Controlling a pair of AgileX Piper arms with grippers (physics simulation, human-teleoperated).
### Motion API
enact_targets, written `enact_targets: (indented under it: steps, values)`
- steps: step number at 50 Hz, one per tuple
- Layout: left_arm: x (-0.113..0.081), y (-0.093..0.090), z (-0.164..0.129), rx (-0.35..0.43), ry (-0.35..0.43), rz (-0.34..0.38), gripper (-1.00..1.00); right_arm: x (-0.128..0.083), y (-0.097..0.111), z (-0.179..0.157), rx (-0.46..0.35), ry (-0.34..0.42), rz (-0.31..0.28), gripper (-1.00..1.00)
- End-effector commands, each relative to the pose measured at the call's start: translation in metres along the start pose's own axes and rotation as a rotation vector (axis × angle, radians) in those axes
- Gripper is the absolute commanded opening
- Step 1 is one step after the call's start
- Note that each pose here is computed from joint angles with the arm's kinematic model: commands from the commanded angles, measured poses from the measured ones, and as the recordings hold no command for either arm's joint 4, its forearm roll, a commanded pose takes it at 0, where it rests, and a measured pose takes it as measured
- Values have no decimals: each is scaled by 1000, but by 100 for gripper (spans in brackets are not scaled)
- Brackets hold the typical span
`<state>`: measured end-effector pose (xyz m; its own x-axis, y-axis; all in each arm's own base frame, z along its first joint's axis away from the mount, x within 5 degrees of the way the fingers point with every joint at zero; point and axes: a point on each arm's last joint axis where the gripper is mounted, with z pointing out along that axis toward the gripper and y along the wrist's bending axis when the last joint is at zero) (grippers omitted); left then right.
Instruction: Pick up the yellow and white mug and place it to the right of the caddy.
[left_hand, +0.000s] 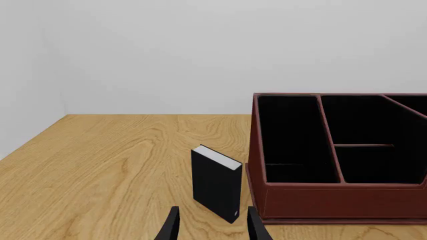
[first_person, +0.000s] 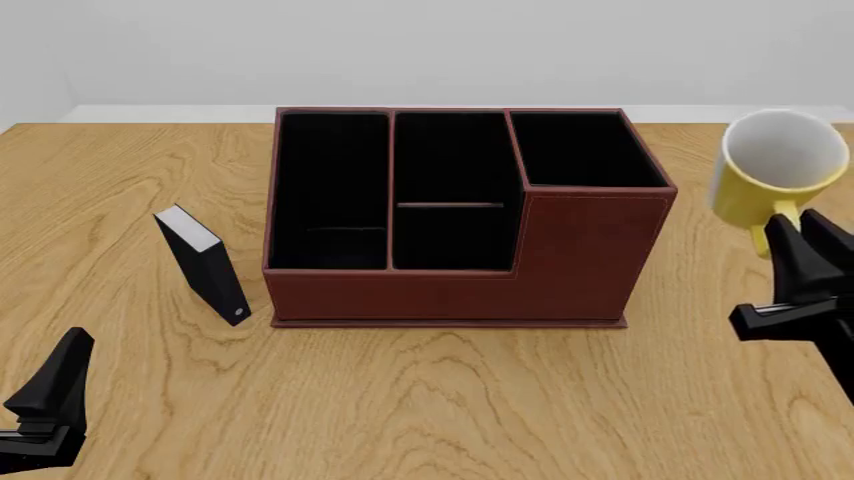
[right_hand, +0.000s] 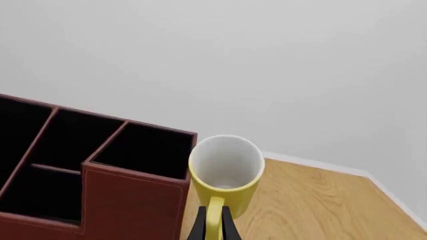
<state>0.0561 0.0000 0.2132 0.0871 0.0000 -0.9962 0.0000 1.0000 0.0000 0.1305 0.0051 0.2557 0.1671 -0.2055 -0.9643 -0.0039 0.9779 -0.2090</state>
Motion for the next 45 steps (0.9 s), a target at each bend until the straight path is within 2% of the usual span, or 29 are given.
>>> enact_targets:
  steps: [1,45]
  values:
    - [0,0,0,0,0,0,100,11,1,3,7,17,19,-100]
    - [0,0,0,0,0,0,100,48,1,17,40,89,40,-100]
